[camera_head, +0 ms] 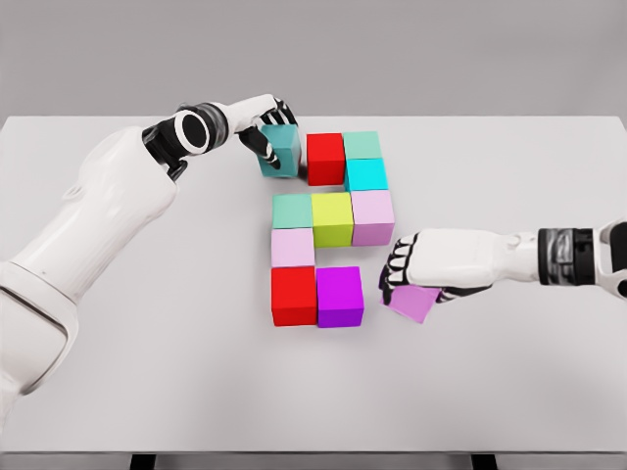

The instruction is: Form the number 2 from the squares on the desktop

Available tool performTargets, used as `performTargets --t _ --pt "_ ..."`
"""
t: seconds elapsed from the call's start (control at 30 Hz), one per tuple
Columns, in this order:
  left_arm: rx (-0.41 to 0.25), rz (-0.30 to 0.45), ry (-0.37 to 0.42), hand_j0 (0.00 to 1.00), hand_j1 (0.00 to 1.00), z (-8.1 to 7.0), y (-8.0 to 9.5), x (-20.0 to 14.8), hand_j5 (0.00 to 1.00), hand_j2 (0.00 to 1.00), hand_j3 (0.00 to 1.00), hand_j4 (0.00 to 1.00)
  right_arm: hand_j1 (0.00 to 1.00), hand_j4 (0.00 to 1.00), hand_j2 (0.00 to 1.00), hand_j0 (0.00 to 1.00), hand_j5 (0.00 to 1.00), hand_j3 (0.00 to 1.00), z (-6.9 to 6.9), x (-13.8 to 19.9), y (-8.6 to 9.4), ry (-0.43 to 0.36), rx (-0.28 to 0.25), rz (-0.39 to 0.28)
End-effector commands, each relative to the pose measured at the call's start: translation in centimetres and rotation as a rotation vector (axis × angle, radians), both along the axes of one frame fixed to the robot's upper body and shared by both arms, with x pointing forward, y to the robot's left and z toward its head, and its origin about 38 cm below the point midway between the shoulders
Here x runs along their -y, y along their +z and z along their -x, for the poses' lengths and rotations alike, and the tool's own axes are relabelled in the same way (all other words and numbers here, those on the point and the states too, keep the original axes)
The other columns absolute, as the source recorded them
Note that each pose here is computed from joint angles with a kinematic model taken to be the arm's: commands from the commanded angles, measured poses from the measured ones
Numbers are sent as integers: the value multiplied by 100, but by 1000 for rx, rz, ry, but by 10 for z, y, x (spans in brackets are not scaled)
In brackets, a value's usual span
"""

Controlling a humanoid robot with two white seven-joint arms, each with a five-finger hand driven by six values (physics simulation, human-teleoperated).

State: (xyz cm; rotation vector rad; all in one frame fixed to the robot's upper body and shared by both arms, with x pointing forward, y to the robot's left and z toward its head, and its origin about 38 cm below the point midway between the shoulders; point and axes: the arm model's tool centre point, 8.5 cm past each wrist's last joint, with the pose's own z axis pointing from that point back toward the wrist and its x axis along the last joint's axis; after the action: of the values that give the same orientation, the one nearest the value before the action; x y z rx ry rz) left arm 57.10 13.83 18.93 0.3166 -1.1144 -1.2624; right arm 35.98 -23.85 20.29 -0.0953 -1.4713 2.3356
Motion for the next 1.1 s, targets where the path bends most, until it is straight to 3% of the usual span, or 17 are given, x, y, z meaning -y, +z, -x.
performTargets --t 0.0,0.1,0.33,0.4,0.47,0.5,0.63,0.77,0.9,1.07 --pt "3 -2 -5 56 56 0 1 0 56 56 56 56 62 62 62 62 62 62 0 -2 0 1 -4 -7" --pt "3 3 -14 58 58 1 1 6 58 58 58 58 63 63 63 63 63 63 1 -8 -2 14 -10 -15" --pt "5 1 -14 72 72 1 1 5 72 72 72 72 64 64 64 64 64 64 1 -12 -2 25 -10 -13" --pt "5 1 -14 74 74 1 1 5 74 74 74 74 69 69 69 69 69 69 0 -11 -1 23 -6 -13" --pt "5 1 -14 78 78 1 1 5 78 78 78 78 97 97 97 97 97 97 0 -12 0 25 -2 -14" --pt "5 1 -14 78 78 1 1 5 78 78 78 78 100 100 100 100 100 100 0 -11 0 24 -2 -13" --pt "5 1 -14 86 86 1 1 5 86 86 86 86 100 100 100 100 100 100 -2 -11 3 21 7 -18" --pt "5 2 -15 90 90 1 1 6 90 90 90 90 100 100 100 100 100 100 -12 5 28 -35 73 -46" --pt "6 2 -17 91 91 1 1 6 91 91 91 91 100 100 100 100 100 100 -16 15 35 -66 88 -58" --pt "15 5 -15 96 96 0 6 4 96 96 96 96 100 100 100 100 100 100 -13 57 45 -162 89 -44"
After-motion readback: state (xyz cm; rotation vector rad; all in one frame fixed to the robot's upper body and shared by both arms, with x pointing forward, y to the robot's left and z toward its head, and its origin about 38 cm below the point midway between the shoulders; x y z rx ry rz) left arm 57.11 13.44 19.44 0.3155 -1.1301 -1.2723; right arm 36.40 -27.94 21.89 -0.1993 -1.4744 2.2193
